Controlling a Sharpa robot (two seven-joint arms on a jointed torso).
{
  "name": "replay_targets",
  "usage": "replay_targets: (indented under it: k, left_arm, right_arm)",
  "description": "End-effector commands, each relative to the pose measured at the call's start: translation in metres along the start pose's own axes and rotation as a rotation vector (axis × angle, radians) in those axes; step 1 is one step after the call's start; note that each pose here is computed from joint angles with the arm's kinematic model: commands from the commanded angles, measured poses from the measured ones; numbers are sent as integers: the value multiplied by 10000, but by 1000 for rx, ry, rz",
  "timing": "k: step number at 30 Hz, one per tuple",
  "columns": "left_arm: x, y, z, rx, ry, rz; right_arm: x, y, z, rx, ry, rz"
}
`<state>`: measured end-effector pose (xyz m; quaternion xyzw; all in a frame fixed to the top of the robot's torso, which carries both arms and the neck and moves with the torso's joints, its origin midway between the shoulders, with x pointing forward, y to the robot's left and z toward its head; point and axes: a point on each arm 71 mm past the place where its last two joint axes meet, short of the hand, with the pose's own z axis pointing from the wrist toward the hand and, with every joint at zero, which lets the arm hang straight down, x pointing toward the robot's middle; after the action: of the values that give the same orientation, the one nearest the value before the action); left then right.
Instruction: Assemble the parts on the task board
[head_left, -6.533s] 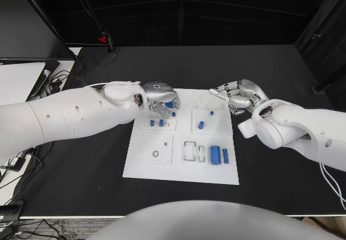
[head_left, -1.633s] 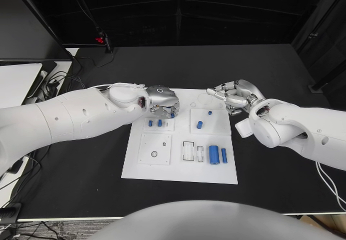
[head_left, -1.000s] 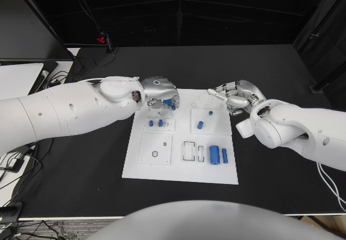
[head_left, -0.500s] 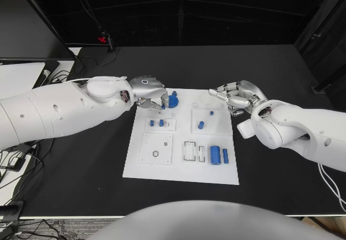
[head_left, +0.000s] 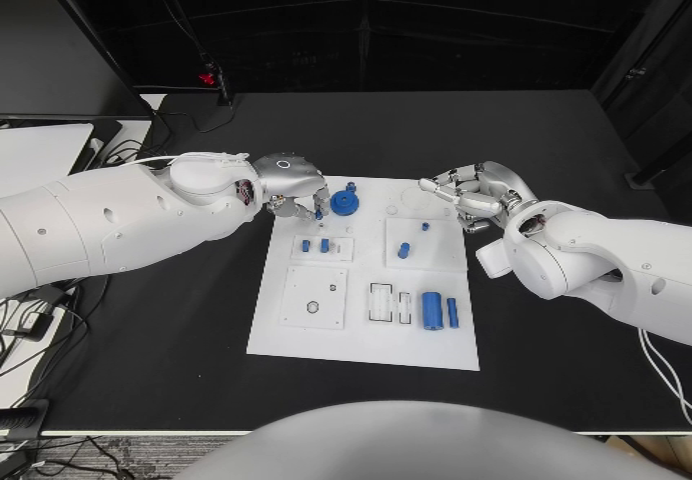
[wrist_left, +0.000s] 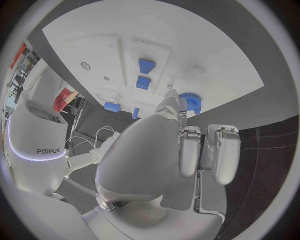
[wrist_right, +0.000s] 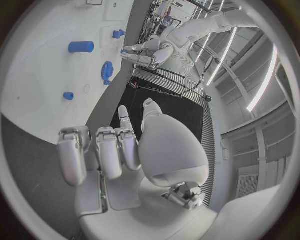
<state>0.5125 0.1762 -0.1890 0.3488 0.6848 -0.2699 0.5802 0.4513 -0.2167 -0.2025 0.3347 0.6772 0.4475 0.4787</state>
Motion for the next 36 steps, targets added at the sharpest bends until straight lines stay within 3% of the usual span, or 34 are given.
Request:
replay_targets:
  k: [1, 23, 36]
  left_arm:
    - [24, 10, 3, -6, 30, -1]
    - [107, -45, 76, 6, 64, -15]
    - [139, -6, 80, -11, 75, -16]
  right_arm:
    - [1, 14, -1, -10, 3, 2]
    - [6, 13, 1, -10, 4, 2]
    - [11, 16, -2, -11, 6, 0]
